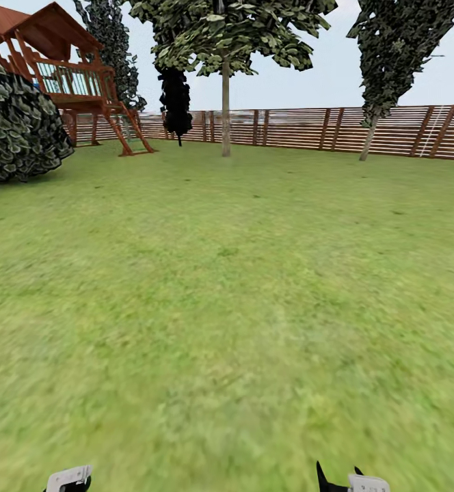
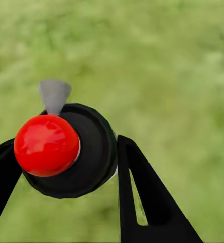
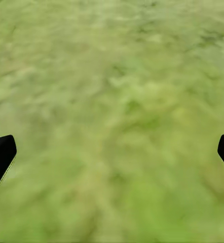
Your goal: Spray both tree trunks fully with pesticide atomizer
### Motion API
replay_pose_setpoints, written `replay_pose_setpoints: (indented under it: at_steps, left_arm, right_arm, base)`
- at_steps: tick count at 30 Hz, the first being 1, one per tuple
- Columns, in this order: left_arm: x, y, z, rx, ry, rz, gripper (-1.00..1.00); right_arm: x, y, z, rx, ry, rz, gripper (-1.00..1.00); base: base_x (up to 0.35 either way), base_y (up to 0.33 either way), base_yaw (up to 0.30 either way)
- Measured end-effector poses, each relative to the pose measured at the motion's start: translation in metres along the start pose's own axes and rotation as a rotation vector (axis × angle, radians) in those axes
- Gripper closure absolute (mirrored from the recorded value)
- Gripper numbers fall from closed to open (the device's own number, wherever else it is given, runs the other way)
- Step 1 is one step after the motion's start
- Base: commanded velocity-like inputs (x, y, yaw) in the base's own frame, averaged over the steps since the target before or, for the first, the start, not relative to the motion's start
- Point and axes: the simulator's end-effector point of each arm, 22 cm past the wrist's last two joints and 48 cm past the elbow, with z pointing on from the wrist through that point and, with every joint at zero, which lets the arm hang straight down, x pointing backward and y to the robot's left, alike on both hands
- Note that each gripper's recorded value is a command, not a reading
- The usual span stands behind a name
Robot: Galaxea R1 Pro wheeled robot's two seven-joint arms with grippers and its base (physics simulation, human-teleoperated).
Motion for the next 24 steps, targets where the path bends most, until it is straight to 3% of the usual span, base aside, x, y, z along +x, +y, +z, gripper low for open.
replay_pose_setpoints:
  at_steps: [24]
  left_arm:
    - [0.0003, -0.0011, 0.0, 0.001, 0.0, -0.001, 1.0]
  right_arm:
    - [0.0, 0.0, 0.0, 0.0, 0.0, 0.0, -1.0]
  base:
    - [0.34, 0.0, 0.0]
